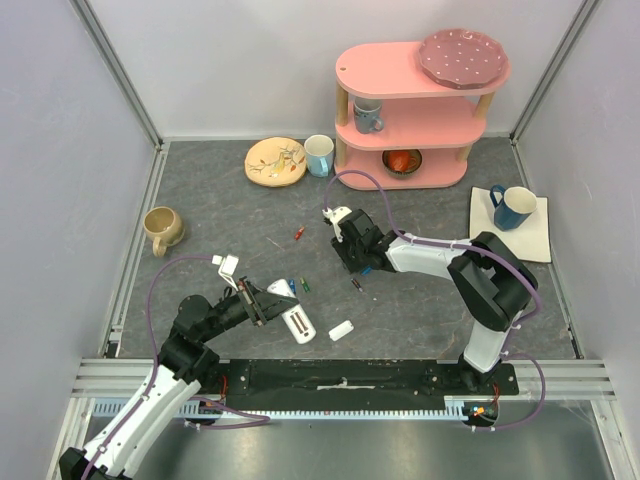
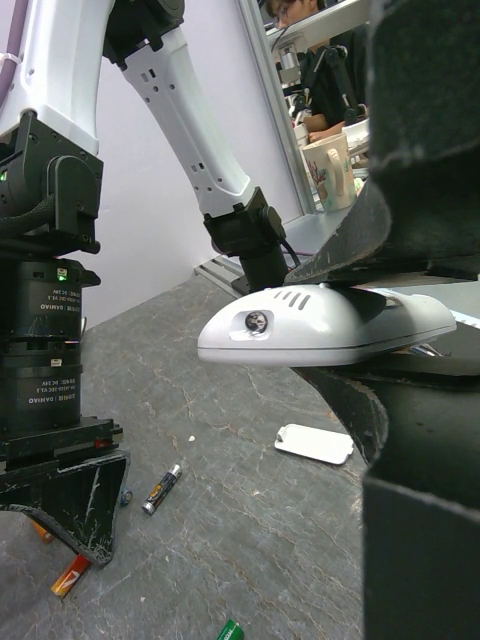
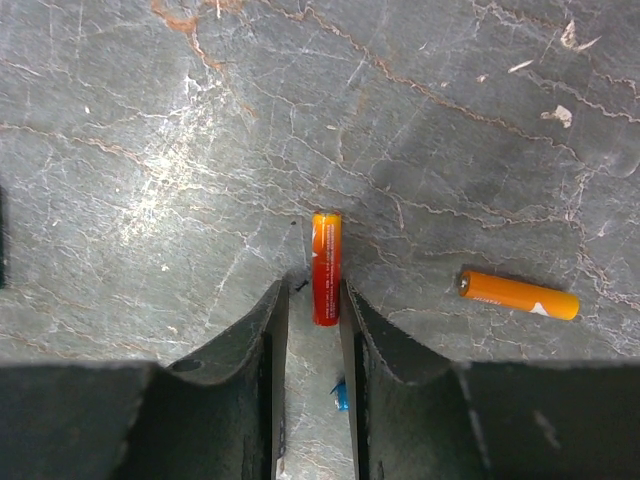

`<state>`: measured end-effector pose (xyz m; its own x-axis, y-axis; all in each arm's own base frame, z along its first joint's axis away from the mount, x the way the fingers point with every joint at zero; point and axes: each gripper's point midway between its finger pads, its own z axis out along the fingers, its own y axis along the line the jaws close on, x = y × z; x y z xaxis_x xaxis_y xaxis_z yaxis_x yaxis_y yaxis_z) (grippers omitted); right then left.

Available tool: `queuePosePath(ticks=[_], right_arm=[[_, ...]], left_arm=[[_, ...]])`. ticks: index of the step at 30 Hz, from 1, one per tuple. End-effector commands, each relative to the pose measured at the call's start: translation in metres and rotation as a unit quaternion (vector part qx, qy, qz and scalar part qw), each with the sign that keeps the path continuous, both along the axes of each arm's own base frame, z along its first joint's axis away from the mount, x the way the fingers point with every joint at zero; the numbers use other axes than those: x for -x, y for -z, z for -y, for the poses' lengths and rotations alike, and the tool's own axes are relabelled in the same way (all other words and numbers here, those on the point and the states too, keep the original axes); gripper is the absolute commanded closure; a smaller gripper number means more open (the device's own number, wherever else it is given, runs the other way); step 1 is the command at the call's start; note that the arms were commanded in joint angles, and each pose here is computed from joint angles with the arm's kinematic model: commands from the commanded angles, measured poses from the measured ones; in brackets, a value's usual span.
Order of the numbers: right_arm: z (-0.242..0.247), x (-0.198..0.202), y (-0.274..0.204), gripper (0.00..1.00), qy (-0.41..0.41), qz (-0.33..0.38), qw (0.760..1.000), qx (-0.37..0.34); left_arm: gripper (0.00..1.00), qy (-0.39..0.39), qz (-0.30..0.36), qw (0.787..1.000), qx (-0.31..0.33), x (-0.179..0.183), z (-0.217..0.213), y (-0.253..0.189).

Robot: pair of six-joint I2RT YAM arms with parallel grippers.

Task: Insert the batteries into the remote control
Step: Pick up the battery from the center of the board.

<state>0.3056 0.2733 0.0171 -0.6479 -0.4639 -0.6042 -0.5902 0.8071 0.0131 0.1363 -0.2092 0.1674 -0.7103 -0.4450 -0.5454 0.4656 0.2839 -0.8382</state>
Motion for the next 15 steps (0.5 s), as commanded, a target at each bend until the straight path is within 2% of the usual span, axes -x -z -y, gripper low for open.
queuePosePath(ticks=[1,5,9,13,15], right_arm=[[0.009,0.01,0.006,0.68,-0.006,-0.01,1.0,0.019],[0.009,0.011,0.008,0.73,-0.008,-0.015,1.0,0.02],[0.008,0.012,0.011,0.83,-0.006,-0.024,0.999,0.025],[0.013,0.017,0.012,1.0,0.003,-0.049,0.998,0.043],[0.01,0.015,0.004,1.0,0.007,-0.054,0.998,0.043]], left_arm=[[0.98,-0.007,0.009,1.0,0.006,-0.003,-0.001,-0.001],[0.98,-0.008,0.008,1.0,0.005,-0.003,-0.001,0.0],[0.98,-0.008,0.009,1.0,0.005,-0.003,-0.001,0.0],[0.98,-0.014,0.01,1.0,0.009,-0.006,-0.001,-0.002],[0.98,-0.024,0.011,0.999,0.024,-0.01,-0.002,-0.008]])
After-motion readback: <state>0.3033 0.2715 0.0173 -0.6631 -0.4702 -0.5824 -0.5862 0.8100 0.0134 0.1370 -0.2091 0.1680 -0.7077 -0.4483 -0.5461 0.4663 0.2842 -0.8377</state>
